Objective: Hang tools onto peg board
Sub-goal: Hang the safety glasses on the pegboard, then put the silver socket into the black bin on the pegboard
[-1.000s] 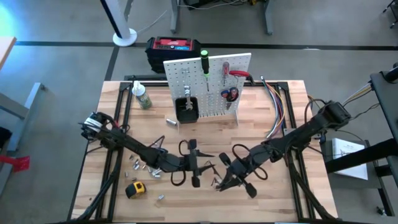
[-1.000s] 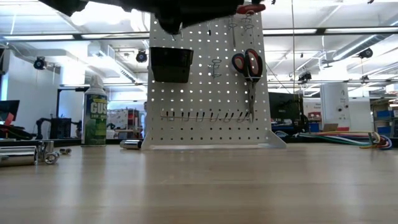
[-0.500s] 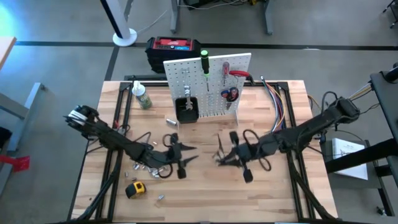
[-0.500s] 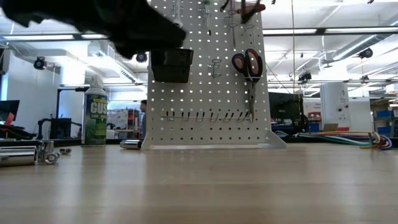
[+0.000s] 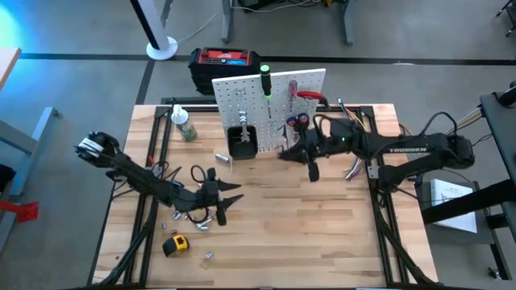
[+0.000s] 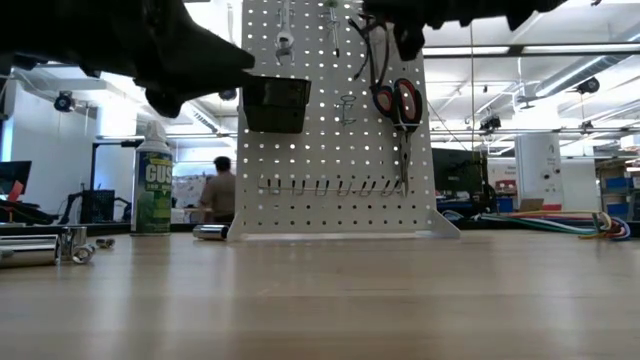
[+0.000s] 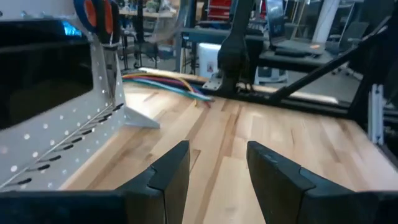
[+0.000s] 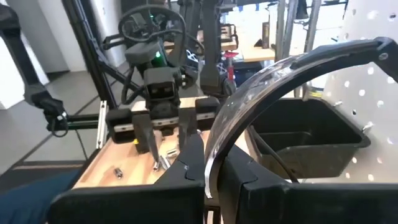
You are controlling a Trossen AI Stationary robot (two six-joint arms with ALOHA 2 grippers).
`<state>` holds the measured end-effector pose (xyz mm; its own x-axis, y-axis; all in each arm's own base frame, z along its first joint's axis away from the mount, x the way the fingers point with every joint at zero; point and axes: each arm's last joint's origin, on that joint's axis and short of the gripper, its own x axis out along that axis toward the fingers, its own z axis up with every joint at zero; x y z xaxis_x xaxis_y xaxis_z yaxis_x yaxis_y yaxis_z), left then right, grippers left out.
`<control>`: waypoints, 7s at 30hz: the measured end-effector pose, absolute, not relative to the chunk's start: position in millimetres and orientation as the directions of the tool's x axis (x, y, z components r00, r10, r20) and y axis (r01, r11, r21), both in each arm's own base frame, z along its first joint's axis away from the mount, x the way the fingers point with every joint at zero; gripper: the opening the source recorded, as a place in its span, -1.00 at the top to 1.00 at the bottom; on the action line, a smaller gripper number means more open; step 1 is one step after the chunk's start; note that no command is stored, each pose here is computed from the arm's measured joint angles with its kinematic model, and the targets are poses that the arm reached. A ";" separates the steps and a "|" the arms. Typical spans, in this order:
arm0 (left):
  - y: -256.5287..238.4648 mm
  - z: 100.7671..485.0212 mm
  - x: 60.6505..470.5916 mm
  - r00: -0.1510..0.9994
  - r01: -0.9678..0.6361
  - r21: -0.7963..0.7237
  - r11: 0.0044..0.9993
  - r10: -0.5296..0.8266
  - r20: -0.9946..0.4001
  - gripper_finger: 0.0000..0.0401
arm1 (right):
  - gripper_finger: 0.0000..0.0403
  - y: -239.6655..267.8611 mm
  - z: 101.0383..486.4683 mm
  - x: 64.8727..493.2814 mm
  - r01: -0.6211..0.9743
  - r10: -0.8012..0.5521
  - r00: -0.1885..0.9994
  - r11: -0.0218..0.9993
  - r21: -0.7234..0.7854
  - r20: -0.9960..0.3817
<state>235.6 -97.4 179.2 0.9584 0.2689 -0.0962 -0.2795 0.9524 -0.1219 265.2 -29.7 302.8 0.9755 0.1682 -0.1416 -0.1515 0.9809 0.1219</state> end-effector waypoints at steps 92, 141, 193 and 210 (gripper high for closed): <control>-97.7 164.4 237.5 0.931 -0.348 -0.096 0.933 0.332 -0.149 0.25 | 0.30 -54.7 266.6 315.5 0.211 -0.091 0.909 0.942 0.260 -0.408; -99.3 164.6 237.0 0.934 -0.344 -0.117 0.932 0.327 -0.146 0.25 | 1.00 -53.1 282.0 295.4 0.458 -0.414 0.822 0.889 0.022 -0.390; -60.3 158.7 204.0 0.898 -0.435 -0.248 0.865 0.396 -0.193 0.99 | 1.00 50.0 179.9 254.2 -0.013 0.032 0.965 0.997 0.074 -0.262; -72.0 140.7 190.2 0.866 -0.280 -0.345 0.896 0.081 -0.493 1.00 | 1.00 76.7 161.7 265.6 -0.534 0.512 0.791 0.845 0.031 -0.335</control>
